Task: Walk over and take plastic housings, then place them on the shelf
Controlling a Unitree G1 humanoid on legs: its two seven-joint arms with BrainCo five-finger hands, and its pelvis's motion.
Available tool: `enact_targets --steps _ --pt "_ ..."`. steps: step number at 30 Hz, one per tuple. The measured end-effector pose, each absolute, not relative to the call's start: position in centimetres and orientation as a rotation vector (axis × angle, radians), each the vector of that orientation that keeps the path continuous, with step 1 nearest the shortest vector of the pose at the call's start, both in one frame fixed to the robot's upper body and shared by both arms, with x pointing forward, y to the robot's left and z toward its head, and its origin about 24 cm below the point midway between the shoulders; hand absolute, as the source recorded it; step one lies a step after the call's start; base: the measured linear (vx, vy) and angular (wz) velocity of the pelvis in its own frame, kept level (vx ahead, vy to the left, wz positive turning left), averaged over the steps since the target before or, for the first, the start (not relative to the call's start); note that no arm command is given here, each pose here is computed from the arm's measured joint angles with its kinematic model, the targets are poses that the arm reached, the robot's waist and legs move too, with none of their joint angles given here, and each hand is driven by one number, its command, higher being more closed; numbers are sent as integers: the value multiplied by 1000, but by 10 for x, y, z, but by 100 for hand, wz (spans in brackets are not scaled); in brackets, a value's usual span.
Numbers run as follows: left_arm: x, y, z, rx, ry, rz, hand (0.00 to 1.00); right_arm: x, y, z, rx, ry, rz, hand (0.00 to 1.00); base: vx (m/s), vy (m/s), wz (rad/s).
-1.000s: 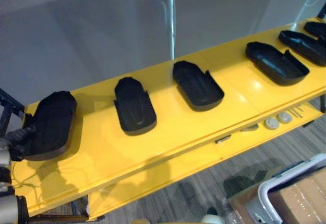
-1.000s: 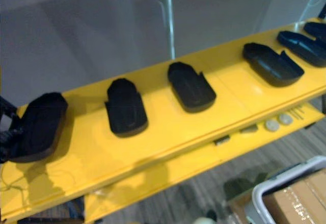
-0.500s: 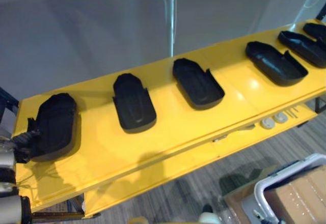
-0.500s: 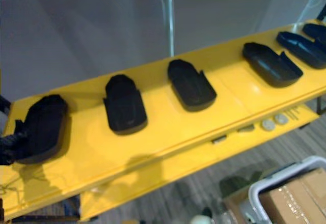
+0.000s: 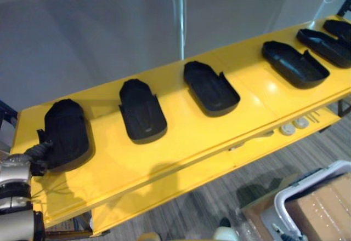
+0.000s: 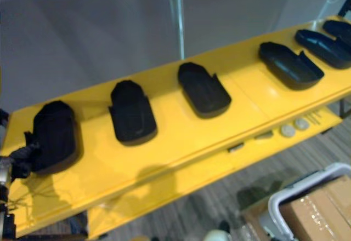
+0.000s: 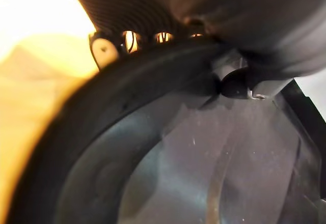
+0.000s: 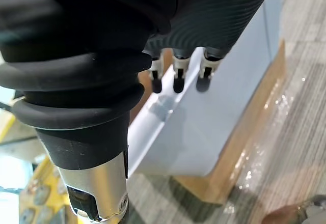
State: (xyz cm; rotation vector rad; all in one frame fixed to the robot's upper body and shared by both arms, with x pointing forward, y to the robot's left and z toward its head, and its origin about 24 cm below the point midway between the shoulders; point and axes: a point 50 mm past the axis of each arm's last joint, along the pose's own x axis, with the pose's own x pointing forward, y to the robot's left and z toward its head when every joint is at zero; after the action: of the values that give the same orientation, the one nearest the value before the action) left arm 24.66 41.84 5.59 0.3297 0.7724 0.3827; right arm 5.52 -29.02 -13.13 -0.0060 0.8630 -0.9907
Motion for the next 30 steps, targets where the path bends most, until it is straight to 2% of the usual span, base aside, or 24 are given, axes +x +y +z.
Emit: enact_targets --steps 1,7,13,19,24,27,30 --pt "247 419 56 333 772 389 0 55 -291 -131 -7 862 -990 0 0 0 0" --pt "246 420 57 341 775 398 0 56 -291 -131 -2 859 -976 0 0 0 0" --pt "243 424 58 438 817 408 0 56 -291 -131 -4 860 -975 0 0 0 0" --pt "234 443 75 537 838 531 0 55 -292 -131 -21 871 -960 0 -9 -1 -2" --pt "228 470 133 620 630 813 0 48 -277 -140 14 919 -955 0 7 -29 12" --pt "235 467 166 623 415 952 0 56 -265 -142 19 893 -902 0 21 -19 12" --pt "245 452 193 630 200 994 0 67 -260 -140 38 854 -888 0 8 -4 1"
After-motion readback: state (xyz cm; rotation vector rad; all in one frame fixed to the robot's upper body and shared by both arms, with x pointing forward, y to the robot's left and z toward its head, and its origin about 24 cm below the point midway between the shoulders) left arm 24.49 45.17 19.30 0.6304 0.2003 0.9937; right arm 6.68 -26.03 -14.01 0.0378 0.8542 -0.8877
